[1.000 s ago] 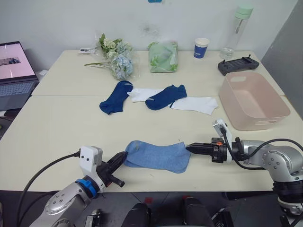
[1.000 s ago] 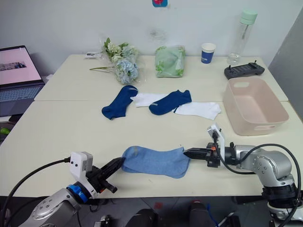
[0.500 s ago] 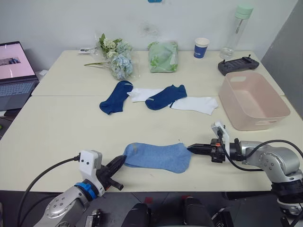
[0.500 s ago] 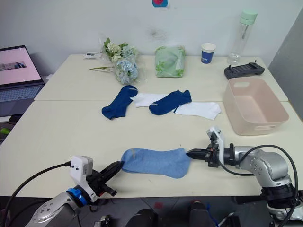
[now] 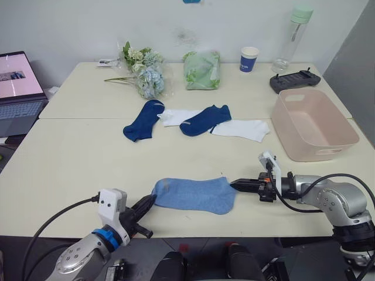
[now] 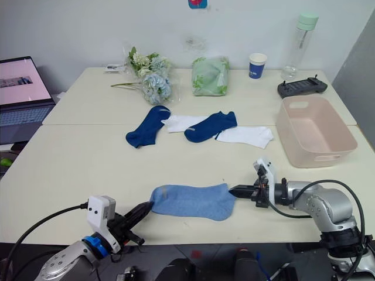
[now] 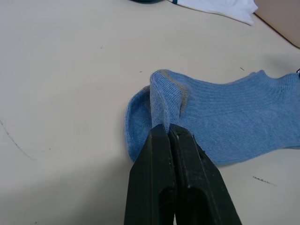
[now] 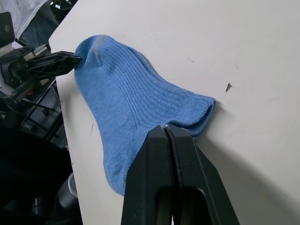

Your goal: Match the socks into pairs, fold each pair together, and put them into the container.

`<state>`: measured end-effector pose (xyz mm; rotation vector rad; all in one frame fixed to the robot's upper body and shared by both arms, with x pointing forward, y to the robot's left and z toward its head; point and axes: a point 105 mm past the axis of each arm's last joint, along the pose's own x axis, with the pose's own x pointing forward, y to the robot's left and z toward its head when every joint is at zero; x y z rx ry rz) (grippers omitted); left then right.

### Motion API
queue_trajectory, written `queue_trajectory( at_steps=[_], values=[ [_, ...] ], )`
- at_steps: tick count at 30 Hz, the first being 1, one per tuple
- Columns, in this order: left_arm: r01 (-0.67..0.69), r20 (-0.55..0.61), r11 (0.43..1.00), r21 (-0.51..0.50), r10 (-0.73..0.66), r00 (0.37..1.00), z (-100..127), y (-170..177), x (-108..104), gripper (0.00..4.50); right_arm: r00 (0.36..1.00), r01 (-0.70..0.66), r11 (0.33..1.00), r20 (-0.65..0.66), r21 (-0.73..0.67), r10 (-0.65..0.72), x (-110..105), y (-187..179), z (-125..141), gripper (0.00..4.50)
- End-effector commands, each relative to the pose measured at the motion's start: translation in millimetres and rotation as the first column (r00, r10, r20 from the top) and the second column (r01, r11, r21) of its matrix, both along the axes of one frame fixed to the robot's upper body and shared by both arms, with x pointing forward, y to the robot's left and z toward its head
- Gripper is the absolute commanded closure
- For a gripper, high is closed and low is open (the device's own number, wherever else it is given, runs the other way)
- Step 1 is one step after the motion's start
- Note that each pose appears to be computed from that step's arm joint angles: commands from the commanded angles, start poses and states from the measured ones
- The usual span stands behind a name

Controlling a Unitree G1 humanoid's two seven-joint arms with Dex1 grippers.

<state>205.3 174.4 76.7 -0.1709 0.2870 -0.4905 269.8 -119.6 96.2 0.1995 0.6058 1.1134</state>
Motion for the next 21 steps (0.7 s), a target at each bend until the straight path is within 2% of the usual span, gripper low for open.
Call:
queue_trajectory(
  at_steps=[1,3,6,12,15,18,21],
  values=[
    [0.003,0.046,1.0,0.013,-0.004,0.999,8,-1,1,4.31,0.998,-0.018,1.0,0.061,0.012,0.017,3,0,12,4.08],
    [0.0,0.048,1.0,0.014,-0.001,0.999,8,1,1,3.91,0.996,-0.014,1.0,0.084,0.016,0.013,5,-1,16,3.57],
    [-0.003,0.053,1.0,0.02,0.002,0.999,12,6,-1,2.97,0.99,0.011,1.0,0.142,0.011,-0.012,10,-6,25,2.47],
    [0.028,0.05,0.994,0.106,-0.034,0.998,26,31,-2,1.07,0.955,0.008,1.0,0.297,0.008,-0.01,18,-5,50,0.35],
    [0.063,0.101,0.988,0.139,-0.078,0.992,46,39,7,1.07,0.925,-0.02,1.0,0.379,0.009,0.015,21,6,63,0.35],
    [0.115,0.186,0.976,0.184,-0.149,0.971,63,27,23,1.07,0.88,-0.073,0.997,0.469,-0.032,0.08,20,23,64,0.35],
    [0.219,0.214,0.944,0.248,-0.274,0.938,59,-2,31,1.68,0.845,-0.133,0.988,0.511,-0.082,0.157,12,41,45,0.92]
  ],
)
